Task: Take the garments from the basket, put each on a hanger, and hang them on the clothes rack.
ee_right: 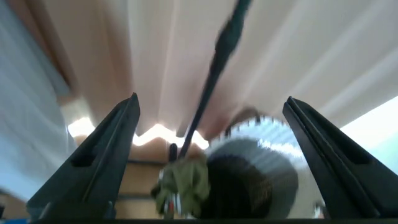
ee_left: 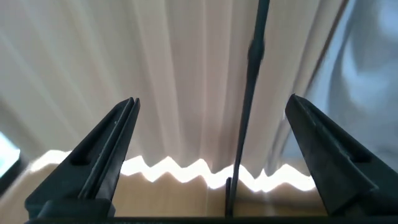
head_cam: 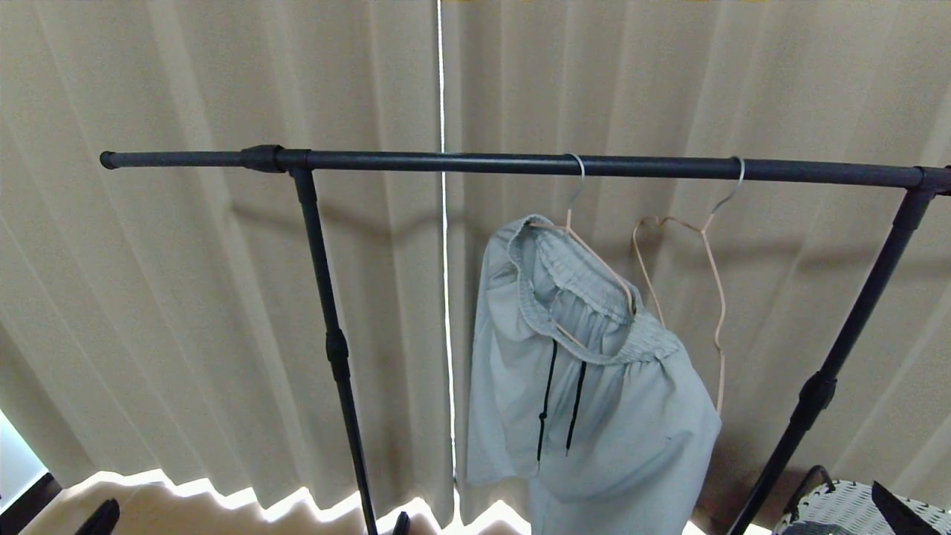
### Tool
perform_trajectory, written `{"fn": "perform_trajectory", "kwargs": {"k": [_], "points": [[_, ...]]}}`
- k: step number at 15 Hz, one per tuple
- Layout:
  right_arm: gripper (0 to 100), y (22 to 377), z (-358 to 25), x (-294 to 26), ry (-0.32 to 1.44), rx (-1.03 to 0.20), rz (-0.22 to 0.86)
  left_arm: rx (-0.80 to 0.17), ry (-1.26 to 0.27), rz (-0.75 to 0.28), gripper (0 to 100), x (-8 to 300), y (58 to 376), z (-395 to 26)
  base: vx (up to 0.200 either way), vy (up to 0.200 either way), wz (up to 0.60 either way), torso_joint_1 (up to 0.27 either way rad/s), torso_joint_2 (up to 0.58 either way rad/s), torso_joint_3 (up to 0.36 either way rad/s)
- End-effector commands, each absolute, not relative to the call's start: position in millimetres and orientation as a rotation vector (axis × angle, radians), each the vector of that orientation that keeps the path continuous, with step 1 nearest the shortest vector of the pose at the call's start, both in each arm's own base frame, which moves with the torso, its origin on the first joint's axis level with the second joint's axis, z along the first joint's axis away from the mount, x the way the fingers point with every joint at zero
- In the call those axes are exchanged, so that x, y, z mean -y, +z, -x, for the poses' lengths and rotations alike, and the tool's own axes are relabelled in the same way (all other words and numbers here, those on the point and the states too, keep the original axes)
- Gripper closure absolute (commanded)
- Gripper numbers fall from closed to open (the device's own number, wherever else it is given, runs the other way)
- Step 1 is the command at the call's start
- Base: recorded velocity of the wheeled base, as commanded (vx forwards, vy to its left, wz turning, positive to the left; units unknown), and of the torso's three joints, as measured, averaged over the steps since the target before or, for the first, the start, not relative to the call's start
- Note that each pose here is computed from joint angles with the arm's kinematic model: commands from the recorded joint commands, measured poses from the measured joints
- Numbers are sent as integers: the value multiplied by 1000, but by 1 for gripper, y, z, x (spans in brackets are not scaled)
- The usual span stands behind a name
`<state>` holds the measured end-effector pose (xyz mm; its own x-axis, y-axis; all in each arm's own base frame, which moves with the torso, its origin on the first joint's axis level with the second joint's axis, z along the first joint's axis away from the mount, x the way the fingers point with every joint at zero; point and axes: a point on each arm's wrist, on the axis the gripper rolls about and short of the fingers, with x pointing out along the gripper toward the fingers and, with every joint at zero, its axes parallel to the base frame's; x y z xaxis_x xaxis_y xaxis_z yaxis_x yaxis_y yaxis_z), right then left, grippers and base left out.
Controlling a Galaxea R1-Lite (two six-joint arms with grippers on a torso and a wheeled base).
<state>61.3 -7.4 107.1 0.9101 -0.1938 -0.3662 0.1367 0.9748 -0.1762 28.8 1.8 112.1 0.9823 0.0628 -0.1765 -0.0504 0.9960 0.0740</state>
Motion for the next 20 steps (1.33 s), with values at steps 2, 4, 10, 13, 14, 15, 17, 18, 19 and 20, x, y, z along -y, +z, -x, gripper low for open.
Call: {"fn": "perform_trajectory", "kwargs": {"k": [2, 4, 10, 13, 14, 15, 17, 18, 19, 20], "points": [[0, 124, -18, 4, -190, -323, 140, -95, 64, -72, 0, 0, 128, 3, 0, 0, 0, 0, 0, 0], [0, 133, -14, 4, -166, -375, 140, -120, 37, -75, 0, 0, 142, -5, 0, 0, 0, 0, 0, 0], [0, 139, -61, 6, -117, -427, 130, -247, -44, -50, 0, -1, 168, -79, 0, 0, 0, 0, 0, 0], [0, 136, -67, 7, -115, -433, 136, -265, -44, -53, 0, -2, 166, -103, 0, 0, 0, 0, 0, 0], [0, 133, -66, 7, -111, -446, 148, -274, -54, -57, 0, -1, 164, -105, 0, 0, 0, 0, 0, 0], [0, 133, -66, 7, -108, -449, 162, -274, -64, -57, 0, 0, 164, -106, 0, 0, 0, 0, 0, 0], [0, 133, -69, 7, -108, -462, 167, -281, -83, -60, 0, 2, 164, -107, 0, 0, 0, 0, 0, 0], [0, 134, -71, 7, -106, -464, 178, -294, -92, -64, 0, 3, 162, -109, -200, 0, 0, 7, -2, 12], [0, 134, -72, 7, -103, -472, 187, -299, -102, -66, 0, 4, 161, -109, -200, 0, 0, -2, 2, 2], [0, 134, -72, 7, -102, -474, 188, -297, -105, -66, 0, 4, 161, -109, -200, 0, 0, 12, 2, 2]]}}
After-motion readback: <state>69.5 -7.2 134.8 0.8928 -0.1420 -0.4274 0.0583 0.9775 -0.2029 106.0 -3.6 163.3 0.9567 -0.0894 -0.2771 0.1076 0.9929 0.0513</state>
